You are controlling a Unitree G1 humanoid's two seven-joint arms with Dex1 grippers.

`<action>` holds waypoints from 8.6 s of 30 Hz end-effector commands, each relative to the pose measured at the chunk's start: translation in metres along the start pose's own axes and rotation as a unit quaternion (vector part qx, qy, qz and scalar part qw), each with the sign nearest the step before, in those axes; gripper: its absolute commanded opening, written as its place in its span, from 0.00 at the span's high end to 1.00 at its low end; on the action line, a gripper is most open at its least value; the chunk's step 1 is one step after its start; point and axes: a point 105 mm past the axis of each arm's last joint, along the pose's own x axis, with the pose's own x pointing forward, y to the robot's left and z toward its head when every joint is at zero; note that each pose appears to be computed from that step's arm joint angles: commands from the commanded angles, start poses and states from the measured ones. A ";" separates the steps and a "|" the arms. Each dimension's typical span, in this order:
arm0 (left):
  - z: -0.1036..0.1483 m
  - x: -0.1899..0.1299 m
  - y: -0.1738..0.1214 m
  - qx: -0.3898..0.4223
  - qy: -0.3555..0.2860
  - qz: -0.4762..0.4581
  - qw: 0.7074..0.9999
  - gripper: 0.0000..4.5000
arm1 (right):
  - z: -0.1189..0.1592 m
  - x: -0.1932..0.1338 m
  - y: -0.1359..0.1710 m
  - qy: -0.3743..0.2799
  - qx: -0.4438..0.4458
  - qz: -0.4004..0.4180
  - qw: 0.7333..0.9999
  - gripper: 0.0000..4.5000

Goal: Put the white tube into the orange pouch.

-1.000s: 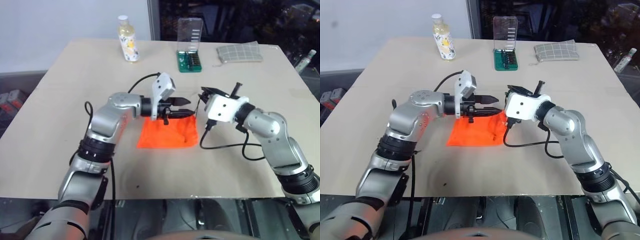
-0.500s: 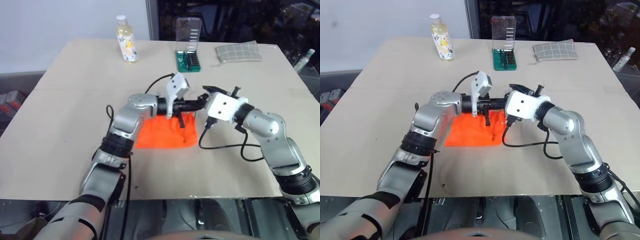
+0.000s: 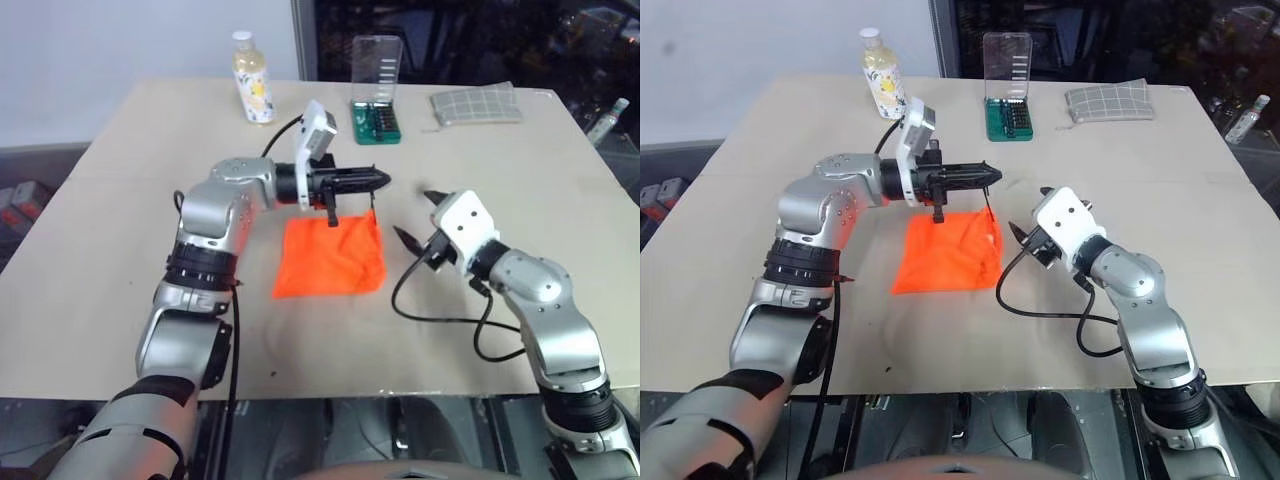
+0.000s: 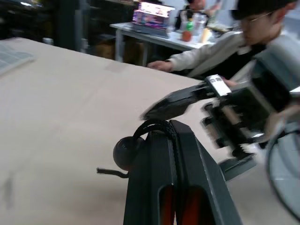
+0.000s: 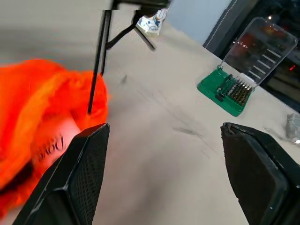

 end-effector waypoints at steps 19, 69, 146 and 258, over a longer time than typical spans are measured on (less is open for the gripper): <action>-0.116 -0.053 -0.034 0.196 0.295 -0.188 0.916 1.00 | -0.028 -0.042 0.050 0.050 -0.001 0.094 0.994 0.15; -0.058 -0.014 -0.034 0.158 0.129 -0.129 0.970 1.00 | -0.008 -0.010 0.028 -0.009 0.103 0.113 0.988 1.00; 0.011 0.051 -0.006 0.092 -0.031 0.047 0.994 0.44 | 0.060 -0.021 -0.026 -0.076 -0.107 -0.021 0.991 1.00; -0.042 -0.078 0.017 0.115 0.048 0.252 0.960 0.07 | -0.105 0.061 -0.001 0.150 0.146 -0.045 0.977 0.99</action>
